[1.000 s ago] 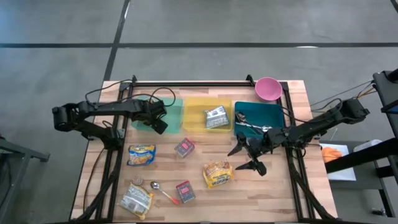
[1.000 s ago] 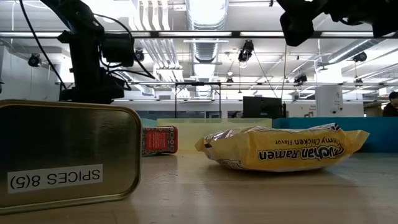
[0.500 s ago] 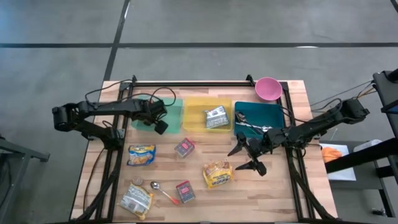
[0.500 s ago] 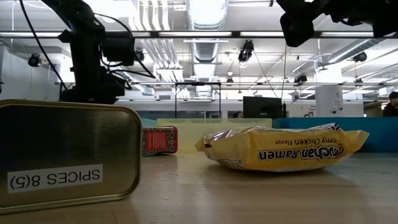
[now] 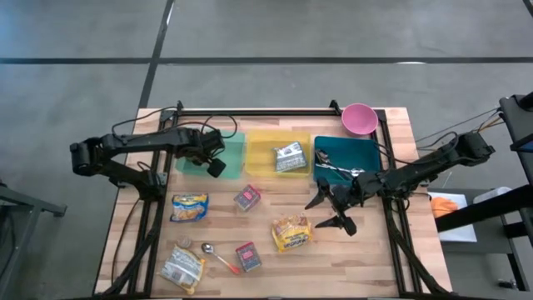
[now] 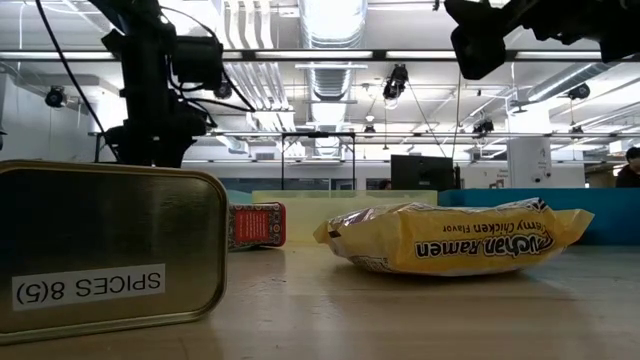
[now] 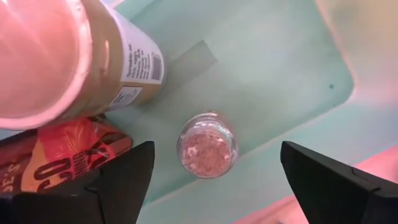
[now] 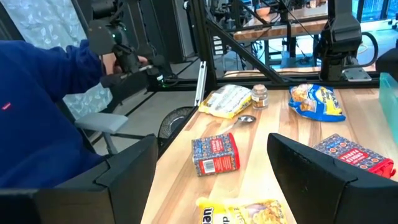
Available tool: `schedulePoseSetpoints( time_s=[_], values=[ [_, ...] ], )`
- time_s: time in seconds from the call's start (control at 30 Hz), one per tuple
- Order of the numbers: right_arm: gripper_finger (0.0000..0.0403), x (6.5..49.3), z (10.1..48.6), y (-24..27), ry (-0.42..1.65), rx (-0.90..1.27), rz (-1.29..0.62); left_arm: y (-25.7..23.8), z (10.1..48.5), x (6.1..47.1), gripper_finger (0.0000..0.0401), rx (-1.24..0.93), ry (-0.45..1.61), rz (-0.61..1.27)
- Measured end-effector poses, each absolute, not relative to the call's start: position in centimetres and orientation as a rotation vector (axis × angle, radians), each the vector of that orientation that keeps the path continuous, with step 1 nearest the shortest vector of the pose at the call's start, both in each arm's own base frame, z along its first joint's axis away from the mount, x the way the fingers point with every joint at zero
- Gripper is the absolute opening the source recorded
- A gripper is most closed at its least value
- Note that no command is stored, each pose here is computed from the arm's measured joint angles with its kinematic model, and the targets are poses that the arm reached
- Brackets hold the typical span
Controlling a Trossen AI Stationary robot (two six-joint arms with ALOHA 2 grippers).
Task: Pick & Place Food Item
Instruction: Put the dark blue noodle pack into the yellow bin
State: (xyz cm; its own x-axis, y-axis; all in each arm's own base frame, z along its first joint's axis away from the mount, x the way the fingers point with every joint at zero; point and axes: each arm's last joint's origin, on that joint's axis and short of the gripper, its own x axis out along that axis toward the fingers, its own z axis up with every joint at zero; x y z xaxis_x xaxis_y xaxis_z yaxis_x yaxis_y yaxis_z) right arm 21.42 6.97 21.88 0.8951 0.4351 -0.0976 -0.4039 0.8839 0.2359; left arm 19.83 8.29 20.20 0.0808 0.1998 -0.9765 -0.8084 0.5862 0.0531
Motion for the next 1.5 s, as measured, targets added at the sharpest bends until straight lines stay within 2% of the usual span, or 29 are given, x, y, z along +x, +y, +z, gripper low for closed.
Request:
schedulePoseSetpoints(
  time_s=[0.53, 0.77, 1.03, 1.13, 1.33, 1.5],
  values=[
    [0.0297, 21.4, 22.0, 7.0, 0.147, 0.216, 0.438, 4.2, 22.7, 21.0, 0.0357, -0.510, 1.361, 0.687],
    [0.0297, 21.5, 22.0, 7.0, 0.146, 0.218, 0.439, -0.8, 23.0, 21.3, 0.0357, -0.489, 1.442, 0.444],
    [0.0297, 21.5, 22.1, 7.0, 0.147, 0.256, 0.437, -8.0, 23.6, 19.6, 0.0357, -0.410, 1.559, 0.184],
    [0.0297, 21.5, 22.1, 7.0, 0.147, 0.263, 0.436, -9.7, 24.1, 19.0, 0.0358, -0.403, 1.539, 0.209],
    [0.0297, 21.5, 22.1, 7.0, 0.148, 0.271, 0.437, -9.8, 23.5, 18.5, 0.0358, -0.450, 1.428, 0.480],
    [0.0297, 21.5, 22.1, 7.0, 0.154, 0.295, 0.435, -9.9, 22.0, 18.4, 0.0352, -0.436, 1.423, 0.526]
  ],
)
